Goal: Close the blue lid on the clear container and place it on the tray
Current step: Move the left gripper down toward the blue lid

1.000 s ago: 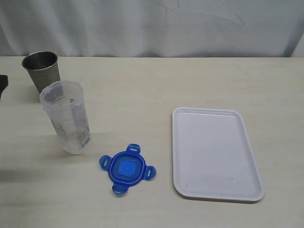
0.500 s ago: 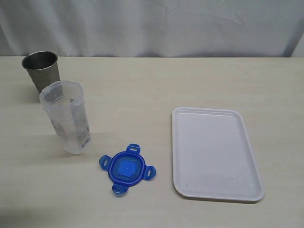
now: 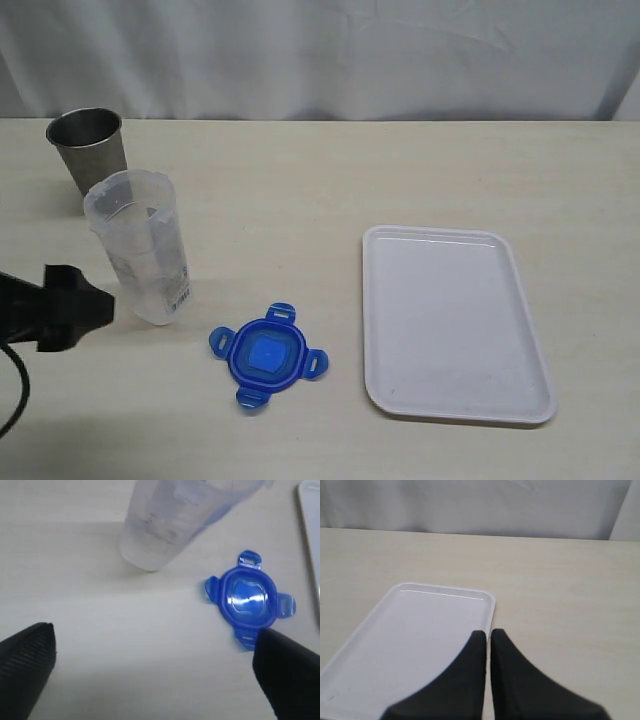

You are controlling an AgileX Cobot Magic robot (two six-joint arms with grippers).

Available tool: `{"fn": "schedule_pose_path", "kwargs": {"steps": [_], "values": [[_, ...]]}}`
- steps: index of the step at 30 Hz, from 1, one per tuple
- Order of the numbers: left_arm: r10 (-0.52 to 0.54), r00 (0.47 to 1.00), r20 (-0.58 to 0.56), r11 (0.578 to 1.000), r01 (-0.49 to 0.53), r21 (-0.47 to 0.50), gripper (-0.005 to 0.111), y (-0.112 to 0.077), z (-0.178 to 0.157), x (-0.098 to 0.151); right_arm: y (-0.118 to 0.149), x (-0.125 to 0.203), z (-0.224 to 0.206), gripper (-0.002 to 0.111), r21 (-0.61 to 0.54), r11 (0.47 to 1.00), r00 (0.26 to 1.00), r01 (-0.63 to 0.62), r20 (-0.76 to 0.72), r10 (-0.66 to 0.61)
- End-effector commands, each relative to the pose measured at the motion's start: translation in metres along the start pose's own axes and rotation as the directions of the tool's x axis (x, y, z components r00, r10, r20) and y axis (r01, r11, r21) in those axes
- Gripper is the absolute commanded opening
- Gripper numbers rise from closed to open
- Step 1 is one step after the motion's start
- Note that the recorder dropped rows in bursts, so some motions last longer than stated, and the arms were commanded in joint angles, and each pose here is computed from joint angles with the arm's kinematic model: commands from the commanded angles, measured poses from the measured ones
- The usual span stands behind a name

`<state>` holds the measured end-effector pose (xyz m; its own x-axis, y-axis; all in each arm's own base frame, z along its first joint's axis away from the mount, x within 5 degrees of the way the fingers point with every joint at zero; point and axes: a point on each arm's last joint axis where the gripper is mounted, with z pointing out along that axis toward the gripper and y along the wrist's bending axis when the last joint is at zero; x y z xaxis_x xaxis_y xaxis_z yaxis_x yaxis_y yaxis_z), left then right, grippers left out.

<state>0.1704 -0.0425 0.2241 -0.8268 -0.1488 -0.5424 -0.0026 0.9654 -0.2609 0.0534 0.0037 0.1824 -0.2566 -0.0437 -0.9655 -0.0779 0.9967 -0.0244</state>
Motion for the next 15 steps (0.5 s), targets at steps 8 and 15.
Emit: {"fn": "schedule_pose_path", "kwargs": {"steps": [8, 15], "values": [[0.122, 0.981, -0.151, 0.992, -0.115, 0.053, 0.105, -0.041, 0.076, 0.021, 0.000, 0.000, 0.000, 0.004, 0.003, 1.000, 1.000, -0.001, 0.004, 0.001], [0.128, 0.966, -0.223, 0.992, -0.127, 0.018, 0.104, -0.041, 0.108, 0.034, 0.000, 0.000, 0.000, 0.004, 0.003, 1.000, 1.000, -0.001, 0.004, 0.001]]}}
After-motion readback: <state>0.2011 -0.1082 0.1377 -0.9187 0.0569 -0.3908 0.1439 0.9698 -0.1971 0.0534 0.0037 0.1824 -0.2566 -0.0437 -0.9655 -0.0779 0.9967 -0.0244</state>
